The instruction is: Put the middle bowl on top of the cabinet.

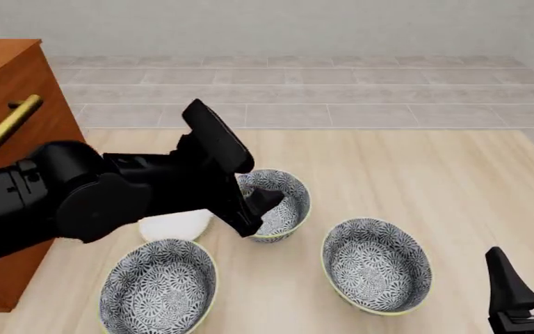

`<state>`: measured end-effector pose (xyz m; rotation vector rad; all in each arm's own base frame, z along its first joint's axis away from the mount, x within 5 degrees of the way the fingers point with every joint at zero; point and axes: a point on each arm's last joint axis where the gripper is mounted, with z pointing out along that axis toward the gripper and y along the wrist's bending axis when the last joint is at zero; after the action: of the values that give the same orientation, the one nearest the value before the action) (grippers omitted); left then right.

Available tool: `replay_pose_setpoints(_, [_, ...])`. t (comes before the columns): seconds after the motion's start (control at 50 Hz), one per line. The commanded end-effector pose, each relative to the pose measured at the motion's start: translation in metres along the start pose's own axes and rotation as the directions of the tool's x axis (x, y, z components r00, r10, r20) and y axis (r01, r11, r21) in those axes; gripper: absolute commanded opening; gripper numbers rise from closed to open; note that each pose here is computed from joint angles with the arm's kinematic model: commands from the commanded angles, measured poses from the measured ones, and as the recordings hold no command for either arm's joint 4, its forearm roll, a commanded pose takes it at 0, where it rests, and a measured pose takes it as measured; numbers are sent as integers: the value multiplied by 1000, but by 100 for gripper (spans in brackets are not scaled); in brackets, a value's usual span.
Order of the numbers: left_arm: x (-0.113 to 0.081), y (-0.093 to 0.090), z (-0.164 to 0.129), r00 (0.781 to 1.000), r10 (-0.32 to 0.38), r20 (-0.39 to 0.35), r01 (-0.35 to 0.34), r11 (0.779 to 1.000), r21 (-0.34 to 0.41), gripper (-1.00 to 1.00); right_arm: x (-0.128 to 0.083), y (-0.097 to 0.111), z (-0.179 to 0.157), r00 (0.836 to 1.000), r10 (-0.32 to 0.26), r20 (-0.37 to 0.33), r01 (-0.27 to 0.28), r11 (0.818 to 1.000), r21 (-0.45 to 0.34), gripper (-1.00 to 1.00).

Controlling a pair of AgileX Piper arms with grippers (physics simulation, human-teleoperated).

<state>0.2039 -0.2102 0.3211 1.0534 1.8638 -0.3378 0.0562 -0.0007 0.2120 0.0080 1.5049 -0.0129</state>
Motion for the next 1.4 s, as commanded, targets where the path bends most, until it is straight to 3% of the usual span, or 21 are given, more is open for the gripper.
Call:
replay_pose_setpoints(0.02, [-8, -11, 20, 999, 39, -21, -38, 998, 41, 100, 1, 0, 0, 1000, 1, -3, -1, 1000, 2, 100])
replay_pose_setpoints(0.92, [-28, -59, 95, 992, 103, -79, -89, 983, 162, 100, 3, -1, 0, 1000, 9, -20, -9, 1000, 15, 100])
replay_pose_setpoints(1.08, [-32, -65, 99, 992, 97, -81, -82, 981, 175, 100, 2, -1, 0, 1000, 14, -20, -14, 1000, 18, 100])
replay_pose_setpoints(1.4, [-32, -59, 118, 994, 30, -101, -14, 988, 153, 100, 3, -1, 0, 1000, 18, -25, -17, 1000, 24, 100])
